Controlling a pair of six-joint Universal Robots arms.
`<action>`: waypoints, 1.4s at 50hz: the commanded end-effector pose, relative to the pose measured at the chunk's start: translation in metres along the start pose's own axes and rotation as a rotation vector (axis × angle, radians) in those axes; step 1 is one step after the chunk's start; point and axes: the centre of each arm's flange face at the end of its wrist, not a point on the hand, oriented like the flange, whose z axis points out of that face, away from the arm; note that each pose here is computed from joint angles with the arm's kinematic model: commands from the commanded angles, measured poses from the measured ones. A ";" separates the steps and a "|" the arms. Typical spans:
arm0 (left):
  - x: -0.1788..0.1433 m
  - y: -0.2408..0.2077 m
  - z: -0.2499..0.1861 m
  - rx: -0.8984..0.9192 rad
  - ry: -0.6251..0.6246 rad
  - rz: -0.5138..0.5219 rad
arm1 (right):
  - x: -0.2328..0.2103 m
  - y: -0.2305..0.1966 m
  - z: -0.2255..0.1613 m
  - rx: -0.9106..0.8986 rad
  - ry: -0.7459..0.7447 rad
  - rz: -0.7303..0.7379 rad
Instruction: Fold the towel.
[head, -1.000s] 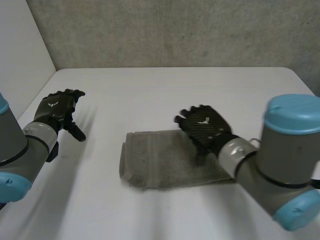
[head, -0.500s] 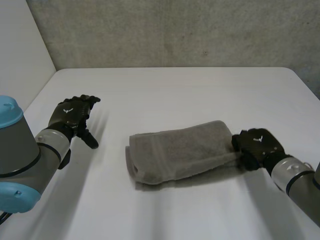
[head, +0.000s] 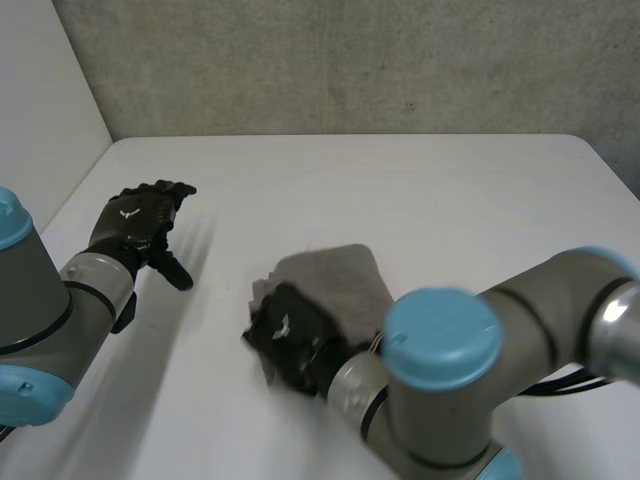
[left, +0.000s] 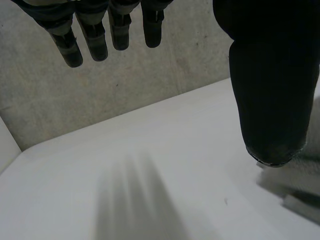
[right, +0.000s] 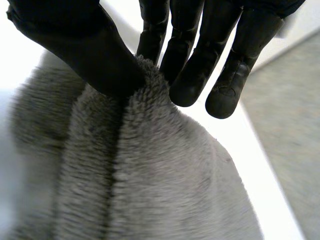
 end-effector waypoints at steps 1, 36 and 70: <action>0.001 -0.008 -0.005 0.026 0.000 -0.003 | -0.004 -0.012 -0.009 0.026 -0.023 0.026; 0.134 0.024 0.005 -0.165 0.227 -0.156 | 0.156 0.081 -0.060 -0.135 0.421 0.864; 0.094 0.078 -0.031 -0.387 0.047 -0.081 | 0.081 0.081 -0.002 -0.236 0.134 0.756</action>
